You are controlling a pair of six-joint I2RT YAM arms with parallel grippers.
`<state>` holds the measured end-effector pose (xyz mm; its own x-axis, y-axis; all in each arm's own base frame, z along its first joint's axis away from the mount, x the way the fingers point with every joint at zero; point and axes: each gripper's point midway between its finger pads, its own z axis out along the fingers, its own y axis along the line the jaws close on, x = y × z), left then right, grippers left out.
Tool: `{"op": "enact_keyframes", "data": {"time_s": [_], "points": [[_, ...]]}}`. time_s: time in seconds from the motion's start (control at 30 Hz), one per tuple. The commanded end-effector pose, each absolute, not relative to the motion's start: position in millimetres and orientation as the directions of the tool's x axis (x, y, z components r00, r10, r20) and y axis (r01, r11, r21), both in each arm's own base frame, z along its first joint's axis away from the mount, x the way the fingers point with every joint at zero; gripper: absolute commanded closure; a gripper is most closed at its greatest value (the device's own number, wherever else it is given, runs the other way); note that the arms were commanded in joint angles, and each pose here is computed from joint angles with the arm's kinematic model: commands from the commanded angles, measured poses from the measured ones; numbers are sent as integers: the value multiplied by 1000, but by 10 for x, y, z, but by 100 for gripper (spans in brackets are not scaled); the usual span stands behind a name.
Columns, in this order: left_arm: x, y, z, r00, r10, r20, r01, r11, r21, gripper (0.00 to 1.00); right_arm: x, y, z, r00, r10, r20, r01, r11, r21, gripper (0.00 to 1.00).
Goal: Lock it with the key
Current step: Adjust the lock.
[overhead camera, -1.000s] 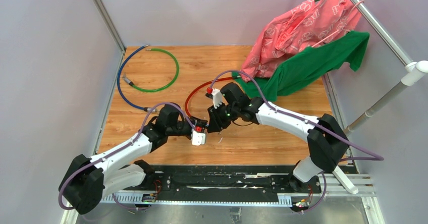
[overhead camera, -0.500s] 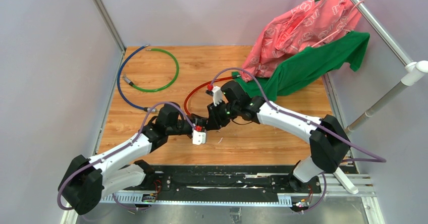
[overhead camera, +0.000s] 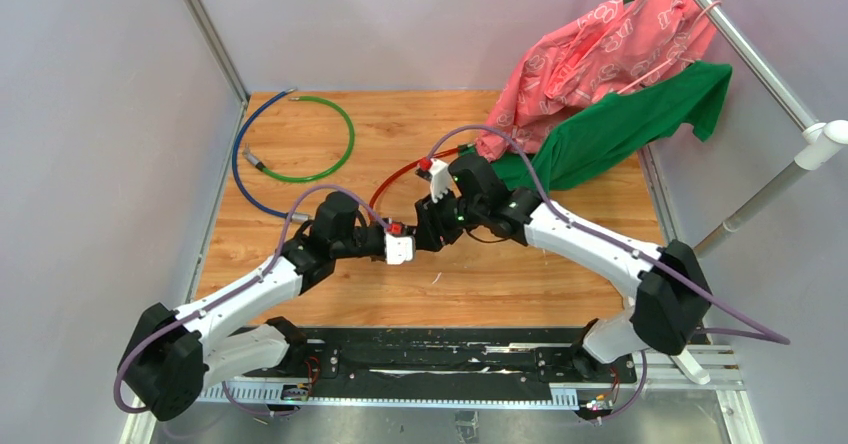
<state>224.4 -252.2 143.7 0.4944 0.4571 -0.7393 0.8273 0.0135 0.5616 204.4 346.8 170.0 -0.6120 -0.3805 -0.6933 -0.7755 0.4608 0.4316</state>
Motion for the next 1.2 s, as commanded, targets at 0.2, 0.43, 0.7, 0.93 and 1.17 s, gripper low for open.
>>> {"op": "enact_keyframes", "data": {"time_s": [0.2,0.43,0.7,0.93,1.17], "points": [[2115,-2596,1766,-98,349,-932,968,249,-9,100,2779,2548,2768,-445,-92,-891,-596,773,218,39],[2350,-2673,2301,-311,174,-934,880,423,-215,100,2747,2144,3010,-238,-61,-969,-559,825,85,30],[2583,-2728,2597,-400,22,-916,789,517,-332,100,2900,1869,2828,-355,-48,-934,-378,921,96,27],[2639,-2825,2871,-431,-14,-902,781,496,-381,100,2872,1928,2491,-376,-88,-922,-432,897,91,27],[2692,-2806,3122,-396,32,-917,796,510,-326,100,3006,1896,1992,-493,0,-870,-279,947,157,31]]}}
